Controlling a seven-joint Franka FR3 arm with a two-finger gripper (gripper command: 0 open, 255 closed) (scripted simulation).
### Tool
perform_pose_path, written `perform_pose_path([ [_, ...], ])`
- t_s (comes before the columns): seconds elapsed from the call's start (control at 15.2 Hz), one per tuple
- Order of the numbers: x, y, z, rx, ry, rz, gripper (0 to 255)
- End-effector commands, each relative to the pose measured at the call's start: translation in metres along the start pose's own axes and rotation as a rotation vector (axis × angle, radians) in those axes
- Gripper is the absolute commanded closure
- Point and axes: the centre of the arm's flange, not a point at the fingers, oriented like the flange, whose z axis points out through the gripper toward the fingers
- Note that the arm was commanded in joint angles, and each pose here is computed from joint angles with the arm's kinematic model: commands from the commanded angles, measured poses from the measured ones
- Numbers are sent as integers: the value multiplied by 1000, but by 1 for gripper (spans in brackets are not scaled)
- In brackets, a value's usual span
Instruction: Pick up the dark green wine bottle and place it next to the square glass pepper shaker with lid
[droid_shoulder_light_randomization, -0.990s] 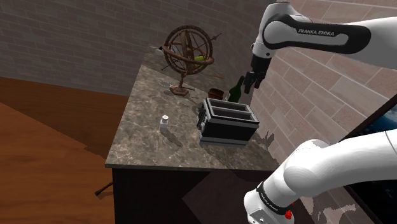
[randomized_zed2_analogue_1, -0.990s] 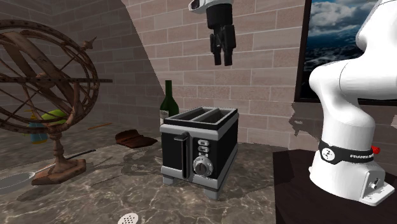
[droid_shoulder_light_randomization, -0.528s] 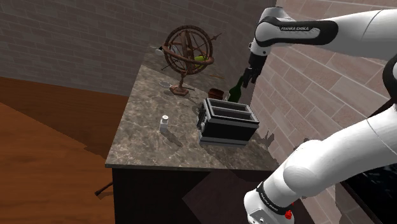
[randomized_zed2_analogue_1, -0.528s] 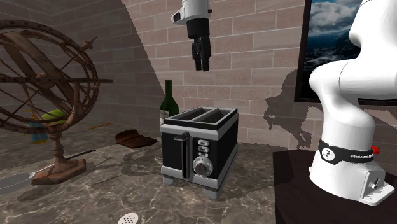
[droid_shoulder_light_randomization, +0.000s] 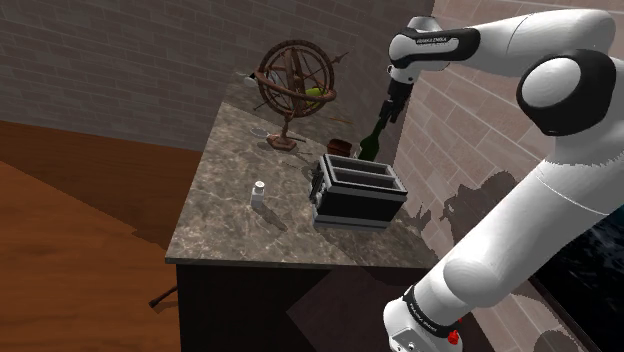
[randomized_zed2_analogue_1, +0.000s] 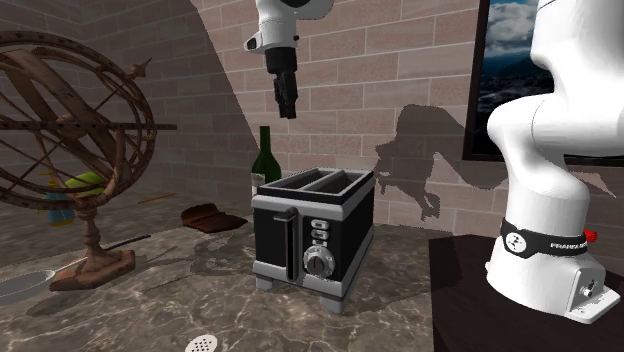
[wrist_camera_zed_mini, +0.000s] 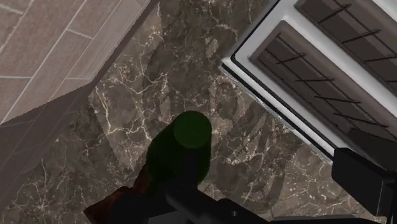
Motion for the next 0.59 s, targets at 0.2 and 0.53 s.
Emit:
perform_pose_path([
  [0.2, 38, 54, 11, 8, 16, -35, 0],
  [0.53, 56, 80, 26, 13, 24, -51, 0],
])
